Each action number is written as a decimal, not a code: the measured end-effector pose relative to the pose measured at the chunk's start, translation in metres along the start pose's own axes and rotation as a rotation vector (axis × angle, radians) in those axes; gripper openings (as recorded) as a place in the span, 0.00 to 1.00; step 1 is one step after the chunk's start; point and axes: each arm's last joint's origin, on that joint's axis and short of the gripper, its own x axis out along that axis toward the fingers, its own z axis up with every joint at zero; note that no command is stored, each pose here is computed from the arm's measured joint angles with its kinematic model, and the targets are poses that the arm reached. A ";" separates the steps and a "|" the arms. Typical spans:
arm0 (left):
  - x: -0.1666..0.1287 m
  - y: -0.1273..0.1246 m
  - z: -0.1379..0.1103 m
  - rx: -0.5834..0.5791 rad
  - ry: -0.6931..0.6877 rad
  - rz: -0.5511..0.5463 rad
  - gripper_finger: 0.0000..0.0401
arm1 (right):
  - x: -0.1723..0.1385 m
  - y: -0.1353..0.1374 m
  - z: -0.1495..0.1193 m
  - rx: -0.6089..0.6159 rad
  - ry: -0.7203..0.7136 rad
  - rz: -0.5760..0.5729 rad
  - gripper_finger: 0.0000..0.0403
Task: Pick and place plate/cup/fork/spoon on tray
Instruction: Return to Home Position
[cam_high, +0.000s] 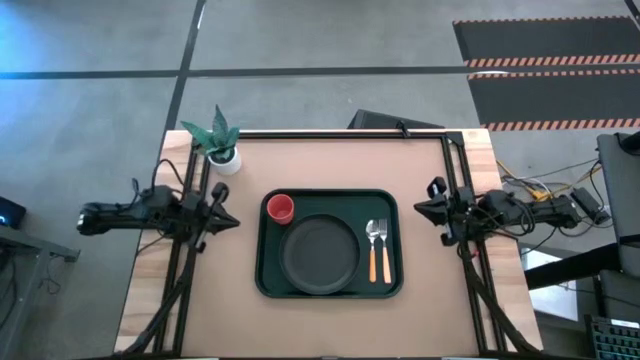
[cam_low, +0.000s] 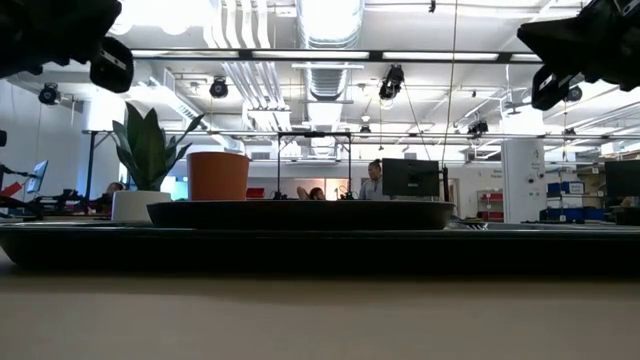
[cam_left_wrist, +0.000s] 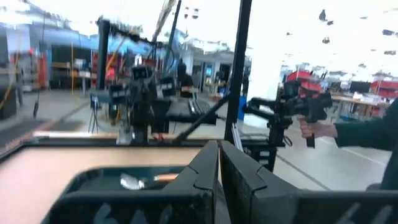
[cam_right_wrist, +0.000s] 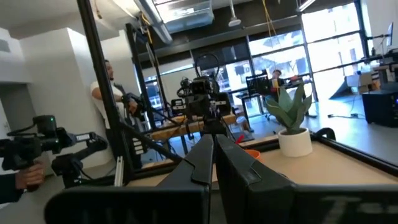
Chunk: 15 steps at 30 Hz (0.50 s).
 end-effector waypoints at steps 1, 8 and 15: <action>0.001 0.001 -0.004 0.004 -0.018 -0.003 0.00 | 0.000 0.000 0.000 -0.005 0.000 0.000 0.02; 0.005 0.005 -0.028 -0.009 -0.011 0.003 0.00 | 0.000 0.000 0.000 -0.006 0.004 -0.001 0.02; 0.006 0.006 -0.028 -0.008 -0.008 0.008 0.00 | 0.000 0.000 0.000 -0.005 0.007 -0.002 0.02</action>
